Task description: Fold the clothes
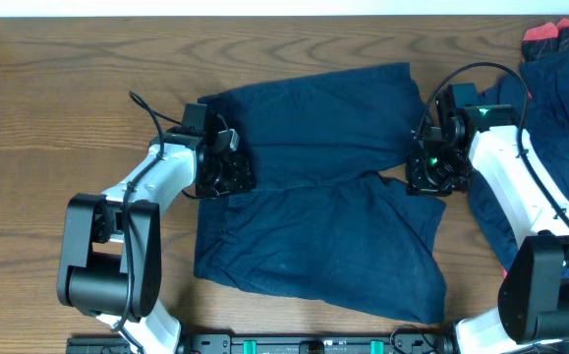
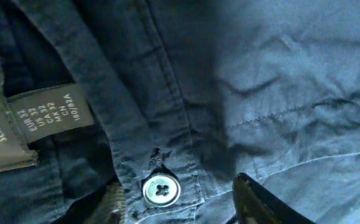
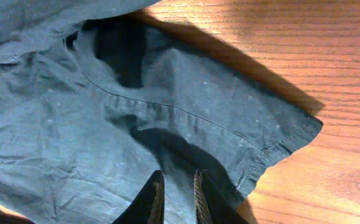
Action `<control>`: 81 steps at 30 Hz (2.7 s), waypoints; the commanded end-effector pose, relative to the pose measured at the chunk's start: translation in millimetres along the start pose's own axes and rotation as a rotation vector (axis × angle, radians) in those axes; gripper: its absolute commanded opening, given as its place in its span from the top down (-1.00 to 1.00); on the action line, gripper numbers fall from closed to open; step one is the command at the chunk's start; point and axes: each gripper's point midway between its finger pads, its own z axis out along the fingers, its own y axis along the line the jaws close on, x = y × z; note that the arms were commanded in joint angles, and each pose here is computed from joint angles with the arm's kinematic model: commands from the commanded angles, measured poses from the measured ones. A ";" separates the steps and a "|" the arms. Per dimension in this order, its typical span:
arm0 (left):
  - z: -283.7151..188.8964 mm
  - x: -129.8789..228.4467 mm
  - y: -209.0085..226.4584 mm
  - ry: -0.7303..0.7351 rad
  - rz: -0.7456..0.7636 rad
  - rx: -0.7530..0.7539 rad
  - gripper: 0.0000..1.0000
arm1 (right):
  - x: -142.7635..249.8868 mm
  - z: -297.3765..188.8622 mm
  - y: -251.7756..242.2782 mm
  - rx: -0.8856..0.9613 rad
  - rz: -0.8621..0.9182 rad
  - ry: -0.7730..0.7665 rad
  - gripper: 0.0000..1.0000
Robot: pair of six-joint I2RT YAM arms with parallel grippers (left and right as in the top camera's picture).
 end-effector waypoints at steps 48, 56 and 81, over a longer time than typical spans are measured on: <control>2.5 7.2 -11.5 0.043 -0.008 0.129 0.88 | 19.7 -0.7 -21.7 0.083 0.072 0.081 0.66; -42.1 -10.7 -13.0 -0.085 -0.029 0.148 0.88 | 37.5 -9.6 -59.8 0.235 0.249 0.130 0.63; -71.3 -7.7 22.7 -0.160 -0.089 -0.092 0.88 | 63.7 59.2 -59.2 0.156 0.323 0.147 0.70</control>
